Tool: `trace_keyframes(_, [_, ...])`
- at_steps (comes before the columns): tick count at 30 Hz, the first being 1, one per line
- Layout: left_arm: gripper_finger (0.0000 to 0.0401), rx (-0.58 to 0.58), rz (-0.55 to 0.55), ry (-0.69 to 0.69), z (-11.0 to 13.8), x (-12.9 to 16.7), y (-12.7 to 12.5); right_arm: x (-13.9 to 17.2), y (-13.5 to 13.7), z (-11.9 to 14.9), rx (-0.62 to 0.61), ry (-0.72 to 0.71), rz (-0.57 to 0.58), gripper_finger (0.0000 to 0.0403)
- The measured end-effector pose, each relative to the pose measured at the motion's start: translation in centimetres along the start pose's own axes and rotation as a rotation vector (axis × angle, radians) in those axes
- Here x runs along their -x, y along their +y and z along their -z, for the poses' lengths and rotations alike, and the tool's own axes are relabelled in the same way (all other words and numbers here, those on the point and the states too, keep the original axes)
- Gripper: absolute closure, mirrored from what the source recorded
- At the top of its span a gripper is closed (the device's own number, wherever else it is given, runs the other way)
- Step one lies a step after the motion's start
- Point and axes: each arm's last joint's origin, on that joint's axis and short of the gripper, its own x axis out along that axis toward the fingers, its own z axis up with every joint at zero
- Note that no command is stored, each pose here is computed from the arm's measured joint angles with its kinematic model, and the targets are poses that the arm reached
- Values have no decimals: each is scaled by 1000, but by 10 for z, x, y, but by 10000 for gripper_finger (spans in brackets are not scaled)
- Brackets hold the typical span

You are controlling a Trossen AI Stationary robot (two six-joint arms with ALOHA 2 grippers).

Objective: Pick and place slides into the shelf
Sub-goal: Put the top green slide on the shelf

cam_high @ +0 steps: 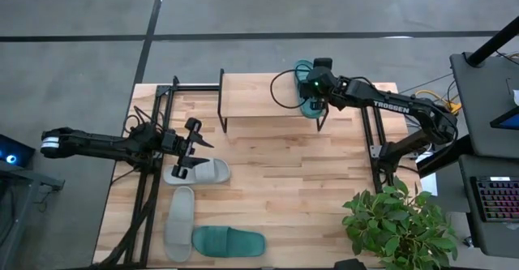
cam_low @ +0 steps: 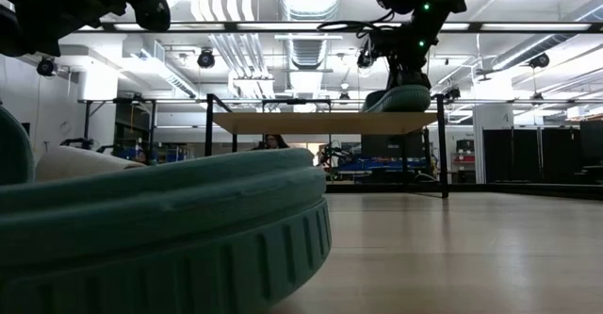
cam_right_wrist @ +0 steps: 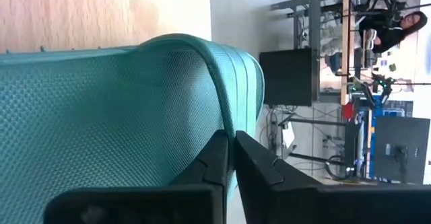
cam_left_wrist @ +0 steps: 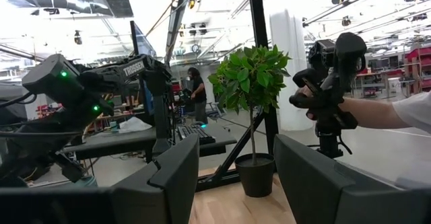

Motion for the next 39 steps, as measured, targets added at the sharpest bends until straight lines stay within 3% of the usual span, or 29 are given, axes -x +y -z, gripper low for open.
trace_keyframes(8, [223, 0, 0, 0, 0, 0, 0, 0, -4, -2, -31, 6, 50, 393])
trace_keyframes(30, [223, 0, 0, 0, 0, 0, 0, -4, 5, 2, -12, 31, 37, 394])
trace_keyframes(39, [223, 1, 0, 0, 0, 0, 0, -4, 5, 2, -38, 31, 37, 356])
